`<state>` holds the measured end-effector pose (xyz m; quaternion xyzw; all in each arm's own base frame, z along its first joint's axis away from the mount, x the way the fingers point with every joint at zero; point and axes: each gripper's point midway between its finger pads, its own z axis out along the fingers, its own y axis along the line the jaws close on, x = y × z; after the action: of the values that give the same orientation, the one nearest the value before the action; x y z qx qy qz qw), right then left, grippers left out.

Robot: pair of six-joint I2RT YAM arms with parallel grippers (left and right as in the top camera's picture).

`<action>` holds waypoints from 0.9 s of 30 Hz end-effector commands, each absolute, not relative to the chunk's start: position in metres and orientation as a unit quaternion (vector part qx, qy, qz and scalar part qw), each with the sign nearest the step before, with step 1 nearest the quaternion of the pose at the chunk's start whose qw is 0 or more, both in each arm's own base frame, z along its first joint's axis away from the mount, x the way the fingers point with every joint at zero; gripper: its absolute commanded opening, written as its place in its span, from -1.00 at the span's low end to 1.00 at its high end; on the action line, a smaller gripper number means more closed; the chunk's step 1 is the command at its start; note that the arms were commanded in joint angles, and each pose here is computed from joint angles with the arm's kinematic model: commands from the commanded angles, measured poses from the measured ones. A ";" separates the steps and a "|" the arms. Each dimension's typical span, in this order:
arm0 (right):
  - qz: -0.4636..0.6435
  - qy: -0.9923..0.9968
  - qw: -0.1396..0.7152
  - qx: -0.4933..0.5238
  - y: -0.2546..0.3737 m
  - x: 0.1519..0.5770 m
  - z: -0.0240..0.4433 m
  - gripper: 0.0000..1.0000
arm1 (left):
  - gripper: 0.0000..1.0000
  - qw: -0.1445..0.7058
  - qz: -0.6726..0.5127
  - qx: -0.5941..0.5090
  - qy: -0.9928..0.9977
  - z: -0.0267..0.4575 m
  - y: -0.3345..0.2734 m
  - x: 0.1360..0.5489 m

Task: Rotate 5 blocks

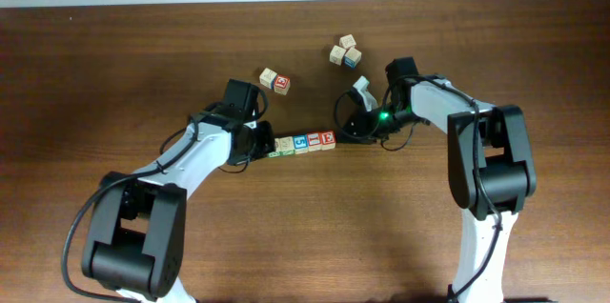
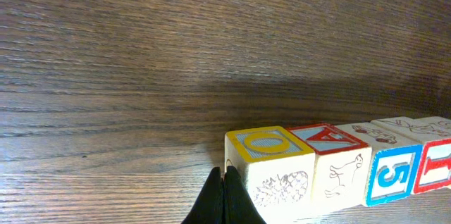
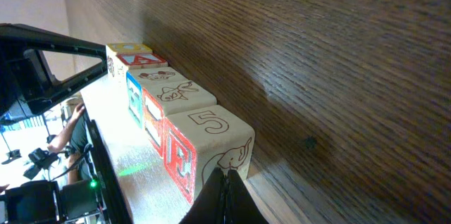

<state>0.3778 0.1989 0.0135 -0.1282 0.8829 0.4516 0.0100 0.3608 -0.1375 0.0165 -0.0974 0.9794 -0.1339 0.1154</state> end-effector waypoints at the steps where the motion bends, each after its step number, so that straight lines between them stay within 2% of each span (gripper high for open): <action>1: 0.466 0.874 -0.004 -0.140 0.212 0.370 0.019 -0.92 | -1.00 0.101 -0.145 -0.098 0.979 0.011 -0.143 0.356; 27: 0.499 0.851 0.008 -0.160 0.233 0.376 0.062 -0.92 | -1.00 0.102 -0.148 -0.097 0.979 0.011 -0.144 0.356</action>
<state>0.3810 0.2070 0.0352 -0.1247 0.8727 0.4720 -0.0010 0.3623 -0.1325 0.0160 -0.1014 0.9798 -0.1248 0.1190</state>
